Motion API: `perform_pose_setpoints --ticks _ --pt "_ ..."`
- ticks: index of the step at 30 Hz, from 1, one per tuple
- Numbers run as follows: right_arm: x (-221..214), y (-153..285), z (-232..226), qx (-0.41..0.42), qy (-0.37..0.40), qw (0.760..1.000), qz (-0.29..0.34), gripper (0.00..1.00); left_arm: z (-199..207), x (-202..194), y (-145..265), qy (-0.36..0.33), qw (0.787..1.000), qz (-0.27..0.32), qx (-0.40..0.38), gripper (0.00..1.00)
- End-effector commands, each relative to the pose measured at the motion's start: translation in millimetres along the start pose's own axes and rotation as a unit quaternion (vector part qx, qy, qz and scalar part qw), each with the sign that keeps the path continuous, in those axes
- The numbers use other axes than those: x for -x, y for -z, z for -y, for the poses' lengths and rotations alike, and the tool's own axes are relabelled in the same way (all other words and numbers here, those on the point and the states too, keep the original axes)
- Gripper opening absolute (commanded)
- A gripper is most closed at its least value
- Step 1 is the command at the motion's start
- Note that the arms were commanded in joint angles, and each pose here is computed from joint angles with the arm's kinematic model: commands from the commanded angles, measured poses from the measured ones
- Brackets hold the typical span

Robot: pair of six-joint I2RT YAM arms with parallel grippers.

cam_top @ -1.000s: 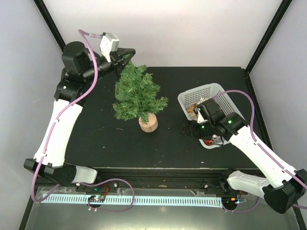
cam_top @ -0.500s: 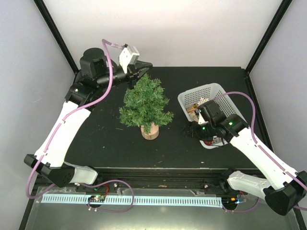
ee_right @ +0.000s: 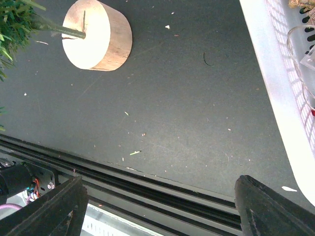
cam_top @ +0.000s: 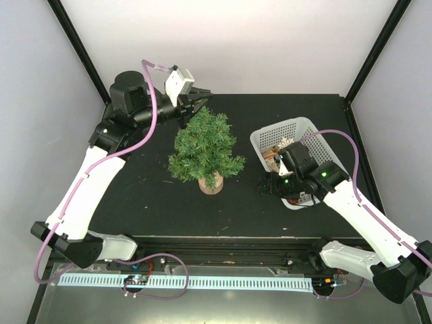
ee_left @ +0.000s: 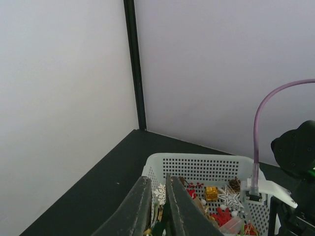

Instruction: Decorate the small christmas tree

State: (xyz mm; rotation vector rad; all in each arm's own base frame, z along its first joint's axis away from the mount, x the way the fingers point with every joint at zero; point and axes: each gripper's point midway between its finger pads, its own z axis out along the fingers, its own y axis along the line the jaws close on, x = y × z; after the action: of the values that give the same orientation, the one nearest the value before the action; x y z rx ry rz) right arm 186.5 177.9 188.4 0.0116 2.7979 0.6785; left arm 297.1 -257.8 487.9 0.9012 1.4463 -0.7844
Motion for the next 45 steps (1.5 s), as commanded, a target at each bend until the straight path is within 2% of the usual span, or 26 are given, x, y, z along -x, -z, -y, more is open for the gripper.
perform_pose_setpoints --ticks 1,5,9,12,16,21,24,26,30,32,34,38,41,45 --pt "1.6 -0.9 -1.9 0.003 0.006 1.0 0.006 0.82 8.1 18.5 11.5 -0.029 0.999 0.026 0.005 0.14" --pt "2.9 0.4 -2.6 0.003 0.008 1.0 0.007 0.82 17.2 28.2 25.3 -0.038 0.999 0.039 0.004 0.26" --pt "4.1 3.1 -2.9 0.0 0.014 1.0 0.009 0.83 21.7 30.7 30.8 -0.044 0.998 0.041 0.003 0.51" --pt "9.3 11.1 -0.9 -0.013 0.018 0.999 0.024 0.84 26.4 32.2 36.5 -0.05 0.998 0.043 0.0 0.63" --pt "14.3 21.1 1.8 -0.03 0.029 0.998 0.037 0.85 27.2 31.9 45.8 -0.056 0.997 0.041 0.015 0.69" --pt "28.8 41.5 20.5 -0.098 0.024 0.992 0.072 0.88 13.7 24.8 67.0 -0.061 0.997 0.023 0.051 0.75" --pt "34.7 48.8 44.3 -0.149 0.007 0.986 0.077 0.95 -12.7 17.2 88.5 -0.033 0.996 0.005 0.086 0.75" --pt "35.8 48.7 66.0 -0.179 -0.012 0.981 0.068 0.95 -36.2 6.1 103.2 0.005 0.994 -0.016 0.106 0.75" --pt "43.8 51.6 102.4 -0.183 -0.069 0.979 0.059 0.95 -81.9 -43.7 123.0 0.106 0.978 -0.102 0.146 0.75" --pt "52.8 58.9 116.0 -0.21 -0.076 0.972 0.075 0.94 -96.9 -82.3 129.9 0.151 0.961 -0.162 0.167 0.75" --pt "56.5 58.8 121.2 -0.228 -0.076 0.968 0.074 0.93 -105.4 -114.0 139.2 0.165 0.945 -0.206 0.193 0.75" --pt "49.6 39.6 131.4 -0.231 -0.091 0.966 0.066 0.91 -99.5 -187.9 154.3 0.211 0.91 -0.29 0.206 0.75" --pt "34.8 12.5 138.0 -0.219 -0.095 0.971 0.03 0.91 -86.7 -223.6 165.6 0.225 0.891 -0.331 0.213 0.76" --pt "20.6 -8.0 146.6 -0.218 -0.094 0.971 -0.003 0.88 -92.8 -257.5 168.1 0.25 0.87 -0.371 0.207 0.76"
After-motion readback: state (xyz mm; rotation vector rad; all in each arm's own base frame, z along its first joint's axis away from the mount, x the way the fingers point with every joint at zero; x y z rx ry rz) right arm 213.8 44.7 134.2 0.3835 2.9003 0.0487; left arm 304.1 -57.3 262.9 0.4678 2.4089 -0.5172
